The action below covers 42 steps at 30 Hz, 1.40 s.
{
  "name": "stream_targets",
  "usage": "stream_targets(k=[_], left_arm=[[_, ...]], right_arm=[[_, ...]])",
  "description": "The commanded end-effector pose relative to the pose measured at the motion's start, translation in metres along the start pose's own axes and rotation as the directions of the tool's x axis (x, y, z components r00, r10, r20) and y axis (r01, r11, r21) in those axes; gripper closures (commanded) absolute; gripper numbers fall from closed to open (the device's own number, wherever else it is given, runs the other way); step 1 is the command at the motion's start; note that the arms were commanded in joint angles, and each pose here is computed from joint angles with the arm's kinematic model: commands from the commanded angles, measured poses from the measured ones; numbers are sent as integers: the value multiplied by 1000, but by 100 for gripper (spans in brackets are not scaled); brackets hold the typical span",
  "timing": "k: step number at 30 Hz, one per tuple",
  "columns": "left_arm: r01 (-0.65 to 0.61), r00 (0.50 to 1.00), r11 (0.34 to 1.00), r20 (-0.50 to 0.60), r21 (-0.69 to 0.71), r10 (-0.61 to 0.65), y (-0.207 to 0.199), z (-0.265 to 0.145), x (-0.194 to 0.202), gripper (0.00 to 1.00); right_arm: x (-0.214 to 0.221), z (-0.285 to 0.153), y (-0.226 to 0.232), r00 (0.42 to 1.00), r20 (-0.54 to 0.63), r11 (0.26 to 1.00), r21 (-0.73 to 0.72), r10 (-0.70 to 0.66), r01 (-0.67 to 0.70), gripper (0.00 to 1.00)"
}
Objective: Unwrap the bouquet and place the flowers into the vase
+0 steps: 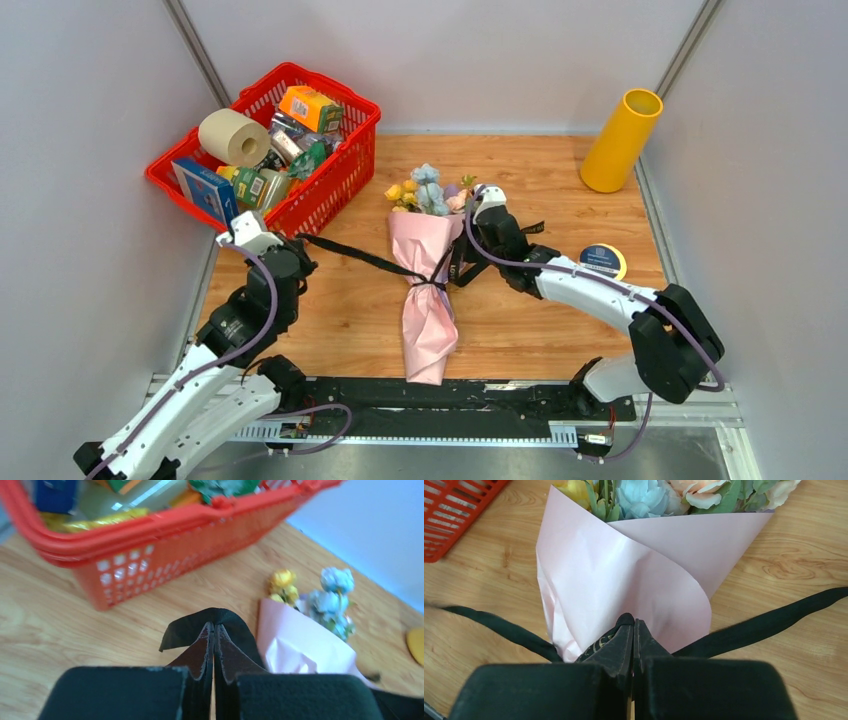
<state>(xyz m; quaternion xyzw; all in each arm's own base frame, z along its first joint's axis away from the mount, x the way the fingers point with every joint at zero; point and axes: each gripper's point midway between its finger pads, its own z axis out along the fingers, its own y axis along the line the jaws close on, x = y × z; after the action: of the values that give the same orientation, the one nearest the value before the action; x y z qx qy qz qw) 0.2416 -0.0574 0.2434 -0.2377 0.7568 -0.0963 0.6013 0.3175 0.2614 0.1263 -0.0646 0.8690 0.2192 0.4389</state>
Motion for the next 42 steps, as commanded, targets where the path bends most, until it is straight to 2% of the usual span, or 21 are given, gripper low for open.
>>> stream_targets(k=[1, 3, 5, 6, 7, 9, 12, 13, 16, 17, 20, 21, 22, 23, 24, 25, 28, 29, 34, 37, 42], left_arm=[[-45, 987, 977, 144, -210, 76, 36, -7, -43, 100], [-64, 981, 969, 161, -237, 104, 39, -7, -48, 100], [-94, 985, 973, 122, -211, 121, 34, -3, -37, 100], [-114, 989, 978, 73, -176, 129, 28, 1, -25, 88], [-132, 989, 976, 38, -173, 140, 28, 1, -17, 68], [-139, 990, 978, -35, -157, 135, 24, 5, 2, 49], [-176, 973, 982, -164, -66, 163, 9, 7, 32, 41], [-178, 968, 983, -185, -39, 168, 3, 8, 38, 39], [-172, 929, 974, -304, 149, 210, -21, 2, 72, 38], [-147, 926, 965, -314, 216, 211, -33, 1, 81, 38], [13, 892, 893, -409, 449, 193, -76, -16, 113, 38], [39, 869, 886, -454, 462, 198, -74, -18, 133, 37], [105, 857, 839, -476, 534, 196, -91, -27, 137, 37], [126, 828, 841, -522, 526, 203, -85, -27, 157, 37], [170, 815, 807, -541, 565, 207, -96, -33, 163, 37], [183, 794, 813, -571, 552, 209, -92, -33, 176, 37], [195, 770, 814, -600, 547, 219, -94, -31, 199, 36], [194, 747, 825, -625, 530, 225, -89, -30, 211, 36], [230, 708, 824, -670, 517, 223, -84, -30, 236, 34], [231, 695, 827, -682, 512, 228, -81, -30, 246, 34], [236, 672, 830, -702, 505, 236, -75, -31, 261, 34]], right_arm=[[-29, -10, -1, 994, 96, 999, 17, 43, -44, 100], [-28, -10, -1, 995, 91, 999, 16, 42, -44, 100], [-29, -11, 4, 996, 85, 999, -10, 38, -37, 100], [-31, -12, 8, 996, 84, 999, -26, 34, -32, 99], [-36, -13, 11, 995, 91, 999, -40, 31, -27, 94], [-43, -15, 11, 995, 96, 1000, -21, 20, -18, 80], [-59, -22, 7, 994, 110, 1000, 24, -5, 3, 62], [-61, -24, 8, 995, 103, 1000, 26, -13, 10, 59], [-57, -33, 20, 996, 72, 998, -48, -48, 51, 55], [-51, -39, 31, 996, 52, 990, -120, -74, 80, 56], [-32, -54, 56, 990, 21, 941, -307, -142, 142, 60], [-27, -57, 60, 988, 24, 927, -344, -151, 150, 61], [-21, -61, 63, 986, 30, 913, -375, -165, 164, 62], [-15, -64, 67, 982, 42, 891, -415, -181, 182, 63], [-9, -67, 69, 980, 45, 875, -444, -192, 192, 64], [-6, -69, 74, 977, 68, 847, -489, -202, 209, 64], [12, -74, 85, 973, 55, 782, -586, -225, 214, 65], [17, -72, 86, 974, 41, 778, -594, -225, 204, 65], [34, -55, 78, 972, -8, 794, -578, -235, 187, 68], [37, -44, 71, 971, 3, 814, -544, -241, 204, 68], [46, -34, 69, 959, -3, 805, -544, -285, 238, 66]])
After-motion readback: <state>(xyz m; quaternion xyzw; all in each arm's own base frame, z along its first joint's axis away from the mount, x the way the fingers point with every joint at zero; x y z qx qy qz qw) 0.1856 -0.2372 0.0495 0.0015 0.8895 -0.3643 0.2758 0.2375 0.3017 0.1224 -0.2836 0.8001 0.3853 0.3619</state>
